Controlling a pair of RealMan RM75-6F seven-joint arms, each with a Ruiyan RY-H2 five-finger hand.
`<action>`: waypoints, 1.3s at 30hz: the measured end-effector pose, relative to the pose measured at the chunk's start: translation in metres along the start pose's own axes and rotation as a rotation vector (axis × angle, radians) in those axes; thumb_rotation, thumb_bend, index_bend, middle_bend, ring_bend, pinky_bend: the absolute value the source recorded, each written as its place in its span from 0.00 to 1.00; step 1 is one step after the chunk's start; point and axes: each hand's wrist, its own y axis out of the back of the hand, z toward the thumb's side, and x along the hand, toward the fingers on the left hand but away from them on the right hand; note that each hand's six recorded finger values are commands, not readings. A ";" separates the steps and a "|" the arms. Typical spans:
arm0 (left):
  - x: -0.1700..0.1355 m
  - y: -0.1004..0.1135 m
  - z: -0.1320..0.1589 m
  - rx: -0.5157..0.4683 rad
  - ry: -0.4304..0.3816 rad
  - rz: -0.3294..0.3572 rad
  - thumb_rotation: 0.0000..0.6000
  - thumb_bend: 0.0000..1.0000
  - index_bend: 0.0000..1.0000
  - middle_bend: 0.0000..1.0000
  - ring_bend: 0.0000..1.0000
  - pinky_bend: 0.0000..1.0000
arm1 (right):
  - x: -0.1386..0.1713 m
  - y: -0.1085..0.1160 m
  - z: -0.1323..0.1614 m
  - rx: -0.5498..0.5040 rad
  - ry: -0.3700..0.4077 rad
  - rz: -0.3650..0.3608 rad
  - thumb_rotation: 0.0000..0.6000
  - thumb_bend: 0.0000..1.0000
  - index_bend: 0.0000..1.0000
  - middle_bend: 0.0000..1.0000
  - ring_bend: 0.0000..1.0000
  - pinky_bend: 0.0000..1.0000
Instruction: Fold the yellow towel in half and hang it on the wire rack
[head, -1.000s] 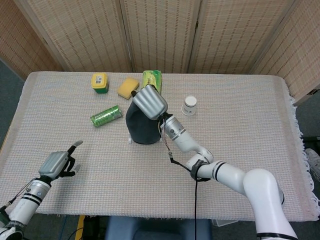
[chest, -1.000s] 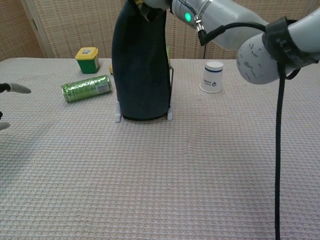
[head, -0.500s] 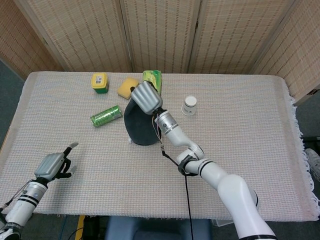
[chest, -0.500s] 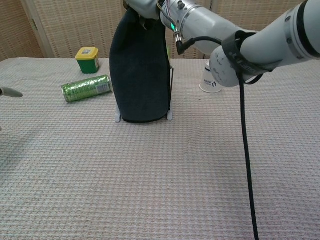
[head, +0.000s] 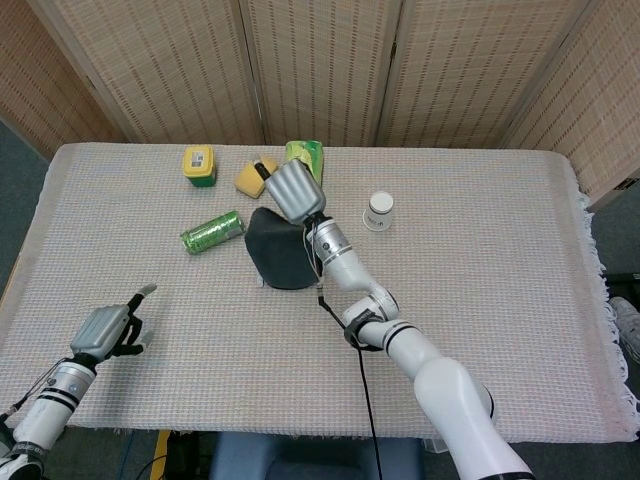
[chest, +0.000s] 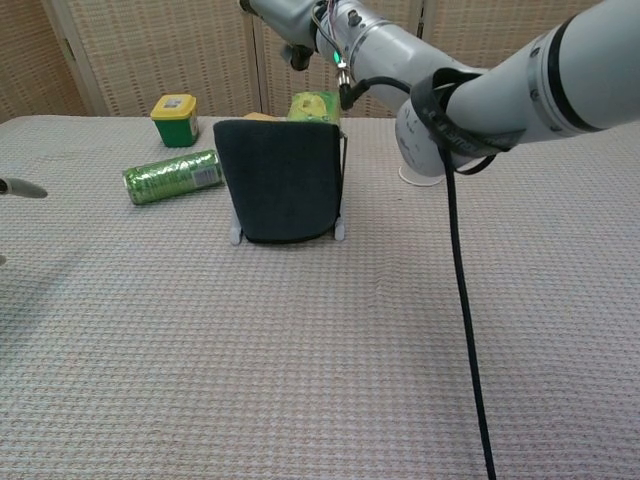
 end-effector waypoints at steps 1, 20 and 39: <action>0.000 0.000 0.000 0.000 -0.001 0.001 1.00 0.47 0.04 0.84 0.82 0.93 | 0.001 0.000 -0.001 -0.003 -0.002 -0.001 1.00 0.54 0.00 0.93 1.00 0.98; 0.007 0.016 0.004 0.051 -0.019 0.112 1.00 0.47 0.08 0.68 0.62 0.73 | 0.084 0.000 -0.031 -0.181 0.053 -0.046 1.00 0.55 0.01 0.84 0.89 0.98; -0.030 0.040 0.004 0.136 -0.015 0.339 1.00 0.38 0.10 0.38 0.34 0.40 | 0.296 -0.042 -0.157 -0.441 -0.189 0.168 1.00 0.49 0.11 0.38 0.28 0.37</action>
